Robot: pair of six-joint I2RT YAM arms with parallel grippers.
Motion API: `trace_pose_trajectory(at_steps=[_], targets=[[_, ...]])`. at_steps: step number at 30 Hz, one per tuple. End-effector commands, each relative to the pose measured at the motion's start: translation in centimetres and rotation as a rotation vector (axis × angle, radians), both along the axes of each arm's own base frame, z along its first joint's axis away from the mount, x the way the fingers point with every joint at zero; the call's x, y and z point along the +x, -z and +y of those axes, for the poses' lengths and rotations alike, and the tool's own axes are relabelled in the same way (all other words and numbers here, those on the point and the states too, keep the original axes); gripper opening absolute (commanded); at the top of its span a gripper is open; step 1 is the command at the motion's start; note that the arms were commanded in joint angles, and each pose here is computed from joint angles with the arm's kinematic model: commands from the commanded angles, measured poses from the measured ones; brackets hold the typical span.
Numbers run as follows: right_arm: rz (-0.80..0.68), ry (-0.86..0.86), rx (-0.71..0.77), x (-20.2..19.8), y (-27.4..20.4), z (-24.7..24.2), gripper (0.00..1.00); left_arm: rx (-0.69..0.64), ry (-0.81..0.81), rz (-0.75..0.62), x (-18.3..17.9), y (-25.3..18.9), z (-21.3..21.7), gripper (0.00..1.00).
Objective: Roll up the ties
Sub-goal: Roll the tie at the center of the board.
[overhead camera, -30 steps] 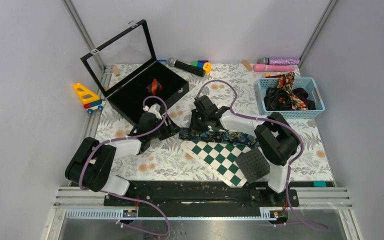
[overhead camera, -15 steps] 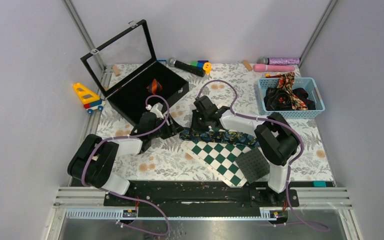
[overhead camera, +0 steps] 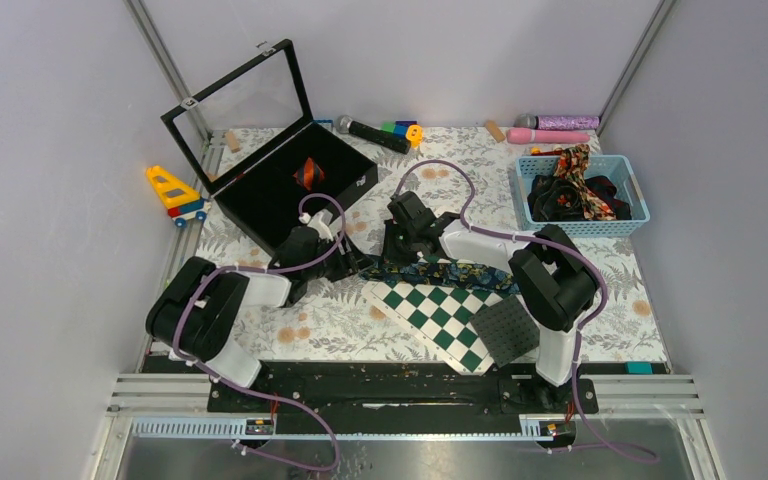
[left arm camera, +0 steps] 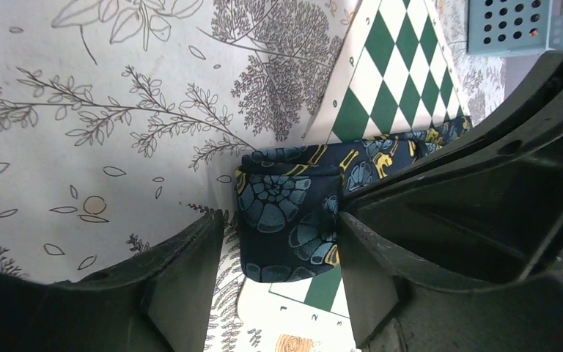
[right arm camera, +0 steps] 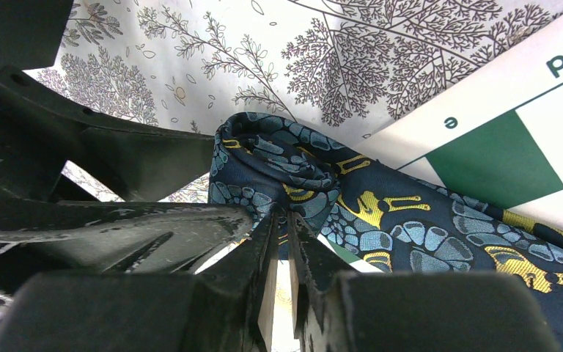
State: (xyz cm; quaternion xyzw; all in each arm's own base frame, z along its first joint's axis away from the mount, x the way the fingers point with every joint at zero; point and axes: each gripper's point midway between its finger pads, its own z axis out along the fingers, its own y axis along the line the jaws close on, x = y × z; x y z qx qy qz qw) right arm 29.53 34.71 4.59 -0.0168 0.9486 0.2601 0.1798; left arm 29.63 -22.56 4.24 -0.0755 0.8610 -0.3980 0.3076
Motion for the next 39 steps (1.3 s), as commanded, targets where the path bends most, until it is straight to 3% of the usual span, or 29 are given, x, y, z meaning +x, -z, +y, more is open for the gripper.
trace_pose_trajectory(at_steps=[1, 9, 18, 26, 33, 39], targets=[[-0.032, 0.013, -0.004, 0.8, -0.9, 0.1, 0.16, -0.045, 0.028, -0.068, 1.1, -1.6, -1.4, 0.58], [-0.027, 0.011, -0.005, 0.7, -0.8, 0.0, 0.16, -0.063, 0.032, -0.062, 1.0, -1.2, -2.1, 0.58], [-0.024, 0.004, 0.009, 0.5, -1.1, 0.2, 0.16, -0.068, 0.025, -0.064, 0.9, -1.2, -2.1, 0.50], [-0.115, 0.001, 0.085, 0.6, -6.4, -0.4, 0.17, -0.017, -0.009, -0.071, 1.3, -1.6, -1.4, 0.47], [-0.217, 0.051, 0.111, 0.8, -10.9, -4.0, 0.18, 0.016, -0.007, -0.075, 1.7, -2.4, -1.5, 0.46], [-0.260, 0.122, 0.090, 1.1, -11.8, -8.1, 0.18, 0.068, -0.003, -0.096, 1.9, -3.2, -1.6, 0.46]])
